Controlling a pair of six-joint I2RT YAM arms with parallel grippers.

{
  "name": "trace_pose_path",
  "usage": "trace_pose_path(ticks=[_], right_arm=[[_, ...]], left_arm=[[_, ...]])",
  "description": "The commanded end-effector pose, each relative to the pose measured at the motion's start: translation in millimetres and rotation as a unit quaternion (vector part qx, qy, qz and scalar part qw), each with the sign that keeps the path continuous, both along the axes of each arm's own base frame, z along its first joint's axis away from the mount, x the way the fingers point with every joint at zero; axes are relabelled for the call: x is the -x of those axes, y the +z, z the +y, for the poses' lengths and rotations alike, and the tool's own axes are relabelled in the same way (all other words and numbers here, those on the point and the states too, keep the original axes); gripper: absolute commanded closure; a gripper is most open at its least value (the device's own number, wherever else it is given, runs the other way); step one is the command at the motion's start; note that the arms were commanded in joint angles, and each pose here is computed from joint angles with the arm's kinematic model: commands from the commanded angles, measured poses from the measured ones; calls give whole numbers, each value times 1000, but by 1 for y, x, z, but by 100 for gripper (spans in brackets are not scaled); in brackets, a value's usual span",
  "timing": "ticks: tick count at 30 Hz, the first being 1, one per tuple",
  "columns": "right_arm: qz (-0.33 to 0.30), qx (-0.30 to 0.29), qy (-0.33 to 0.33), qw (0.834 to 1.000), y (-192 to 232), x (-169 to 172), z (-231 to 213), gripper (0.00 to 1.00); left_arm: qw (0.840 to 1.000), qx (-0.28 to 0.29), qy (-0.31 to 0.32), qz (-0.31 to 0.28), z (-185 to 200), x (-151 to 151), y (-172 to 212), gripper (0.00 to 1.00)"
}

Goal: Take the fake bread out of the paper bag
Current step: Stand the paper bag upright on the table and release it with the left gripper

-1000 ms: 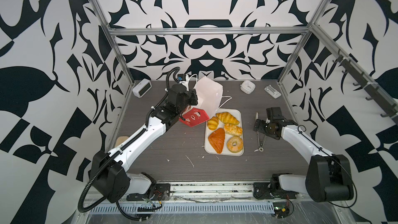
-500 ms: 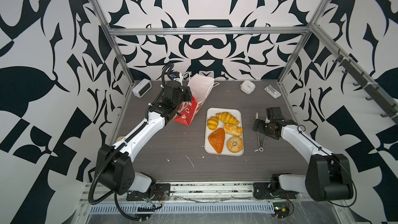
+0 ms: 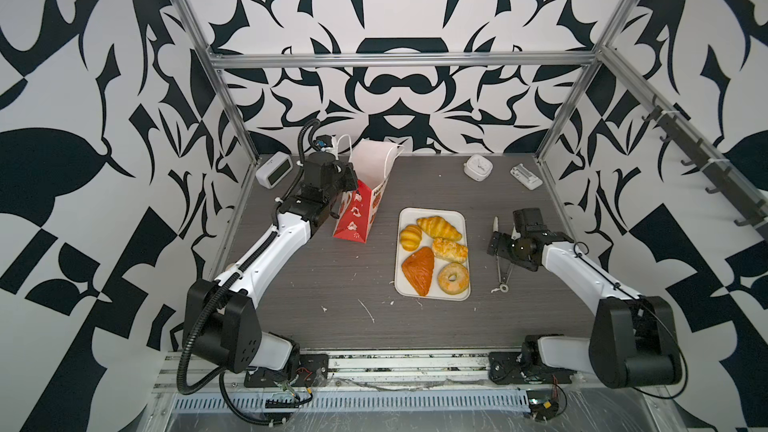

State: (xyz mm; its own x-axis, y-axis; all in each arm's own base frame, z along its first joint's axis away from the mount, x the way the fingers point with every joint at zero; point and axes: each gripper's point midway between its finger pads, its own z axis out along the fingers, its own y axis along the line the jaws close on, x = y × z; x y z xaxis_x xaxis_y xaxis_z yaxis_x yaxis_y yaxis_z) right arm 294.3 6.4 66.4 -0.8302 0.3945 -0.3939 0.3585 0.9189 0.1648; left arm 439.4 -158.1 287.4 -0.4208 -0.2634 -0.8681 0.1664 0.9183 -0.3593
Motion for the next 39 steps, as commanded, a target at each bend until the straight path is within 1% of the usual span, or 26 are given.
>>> trace_pose_path(ticks=[1, 8, 10, 16, 18, 22, 23, 27, 28, 29, 33, 36, 39], right_arm=[[-5, -6, 1, 1000, 0, -3, 2, 4], [-6, -7, 1, 1000, -1, -3, 2, 4], [-6, -7, 1, 1000, 0, -3, 2, 4], [-5, -5, 1, 1000, -1, -3, 2, 4], [-5, -5, 1, 1000, -2, -3, 2, 4], [-5, -4, 0, 1000, -2, -3, 1, 4], [-6, -3, 0, 1000, -2, -3, 1, 4], [-11, -1, -1, 1000, -1, -6, 0, 4], [-11, -1, -1, 1000, -1, -6, 0, 4], [-13, 0, -1, 1000, 0, -7, 0, 4], [-18, 2, -3, 1000, 3, -7, -1, 4], [-38, 13, -6, 999, 12, -8, -5, 4], [-65, 42, -10, 997, 27, -8, -15, 4]], left_arm=[[1000, 6, -2, 9, 10, -3, -5, 74], [999, 24, -9, 21, 22, -9, -9, 63], [999, 25, -8, 22, 24, -11, -10, 57], [999, 30, -11, 16, 28, -7, -6, 43], [999, 32, -11, 11, 30, -5, -2, 33], [999, 38, -12, -4, 33, 4, 12, 2], [999, 42, -11, -10, 34, 8, 18, 1], [998, 57, -16, -33, 39, 22, 41, 0], [998, 58, -18, -33, 39, 23, 42, 1], [997, 62, -18, -53, 42, 34, 60, 1], [995, 58, -10, -77, 52, 58, 84, 0], [993, 31, 20, -110, 72, 89, 105, 1], [987, -36, 81, -136, 106, 123, 113, 1]])
